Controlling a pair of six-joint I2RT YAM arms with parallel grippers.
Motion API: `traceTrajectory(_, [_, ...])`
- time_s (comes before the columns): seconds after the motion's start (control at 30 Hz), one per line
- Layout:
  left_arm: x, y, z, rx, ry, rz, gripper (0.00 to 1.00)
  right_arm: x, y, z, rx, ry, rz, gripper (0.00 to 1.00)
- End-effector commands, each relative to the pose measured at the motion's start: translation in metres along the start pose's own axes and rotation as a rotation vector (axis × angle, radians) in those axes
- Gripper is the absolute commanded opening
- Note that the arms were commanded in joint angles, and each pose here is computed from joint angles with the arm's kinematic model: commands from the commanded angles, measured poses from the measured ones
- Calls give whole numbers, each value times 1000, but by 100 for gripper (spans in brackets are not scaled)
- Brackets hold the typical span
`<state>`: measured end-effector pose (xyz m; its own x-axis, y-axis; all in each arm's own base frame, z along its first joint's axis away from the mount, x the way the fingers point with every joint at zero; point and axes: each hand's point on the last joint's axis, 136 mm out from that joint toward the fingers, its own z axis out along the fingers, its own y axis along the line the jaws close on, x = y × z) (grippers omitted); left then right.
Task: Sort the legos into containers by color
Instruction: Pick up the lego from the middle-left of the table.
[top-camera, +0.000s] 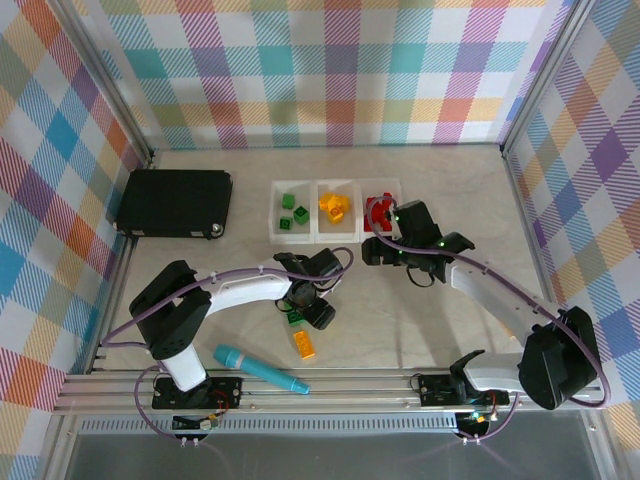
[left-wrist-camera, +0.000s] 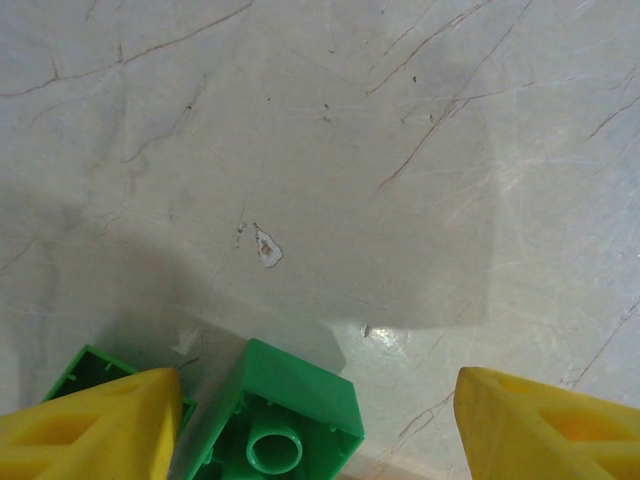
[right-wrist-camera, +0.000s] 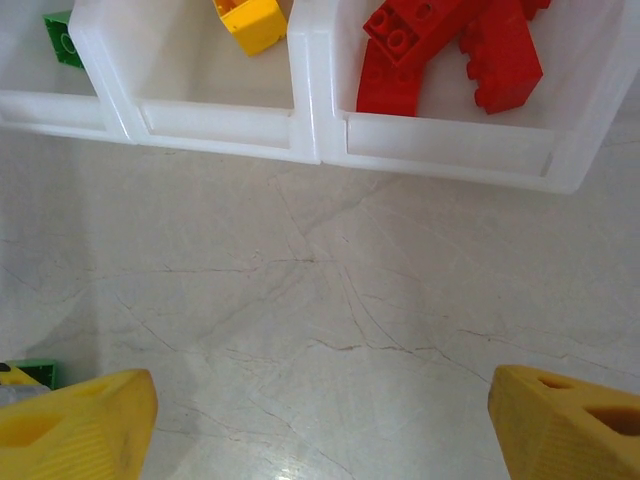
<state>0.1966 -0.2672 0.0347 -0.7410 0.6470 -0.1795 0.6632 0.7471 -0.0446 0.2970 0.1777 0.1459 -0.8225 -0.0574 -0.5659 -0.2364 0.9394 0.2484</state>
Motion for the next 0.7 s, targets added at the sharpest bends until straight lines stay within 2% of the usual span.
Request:
traceTrajectory(0.0, [7, 5, 3, -38, 39, 36, 71, 3, -5, -3, 14, -4, 21, 86])
traceTrajectory(0.5, [14, 24, 15, -177, 104, 67, 55, 6, -9, -2, 31, 5, 25, 87])
traceTrajectory(0.67, [15, 30, 20, -216, 118, 72, 47, 8, -9, -1, 32, 10, 30, 87])
